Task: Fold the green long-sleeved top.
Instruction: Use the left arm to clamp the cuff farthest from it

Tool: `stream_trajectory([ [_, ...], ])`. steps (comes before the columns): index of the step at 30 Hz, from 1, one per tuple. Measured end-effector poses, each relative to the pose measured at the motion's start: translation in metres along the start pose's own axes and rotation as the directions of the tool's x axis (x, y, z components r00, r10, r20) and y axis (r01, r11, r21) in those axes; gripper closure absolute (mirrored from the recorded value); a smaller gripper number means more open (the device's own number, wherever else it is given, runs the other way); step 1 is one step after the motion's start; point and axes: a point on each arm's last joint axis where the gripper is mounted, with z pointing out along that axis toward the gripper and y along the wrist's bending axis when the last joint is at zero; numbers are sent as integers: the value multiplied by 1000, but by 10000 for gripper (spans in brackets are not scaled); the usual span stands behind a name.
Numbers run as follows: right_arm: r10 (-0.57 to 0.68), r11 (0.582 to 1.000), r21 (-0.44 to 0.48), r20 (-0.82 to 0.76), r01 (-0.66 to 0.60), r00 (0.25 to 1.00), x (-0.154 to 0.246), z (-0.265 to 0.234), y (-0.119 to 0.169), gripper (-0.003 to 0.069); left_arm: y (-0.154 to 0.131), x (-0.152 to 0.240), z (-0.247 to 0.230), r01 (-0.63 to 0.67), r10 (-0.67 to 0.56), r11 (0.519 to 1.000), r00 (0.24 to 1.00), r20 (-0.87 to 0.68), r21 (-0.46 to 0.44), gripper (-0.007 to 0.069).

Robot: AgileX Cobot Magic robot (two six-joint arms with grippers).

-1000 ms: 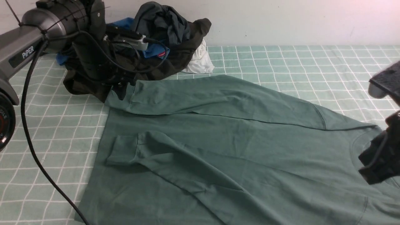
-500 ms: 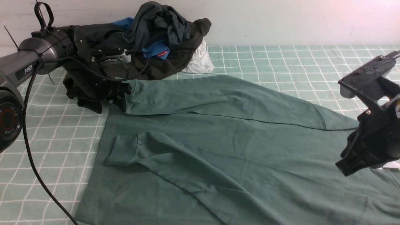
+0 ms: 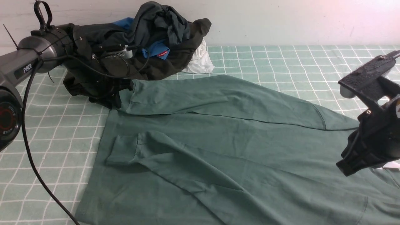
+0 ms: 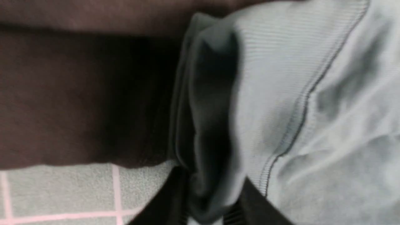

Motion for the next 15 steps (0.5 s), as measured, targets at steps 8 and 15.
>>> stream_trajectory([
  [8, 0, 1000, 1, 4, 0, 1000, 0, 0, 0, 676, -3, -3, -11, -28, 28, 1000, 999, 23, 3, 602],
  [15, 0, 1000, 1, 6, 0, 1000, -1, 0, 0, 676, -4, -5, -13, -30, 30, 1000, 999, 30, 3, 592],
])
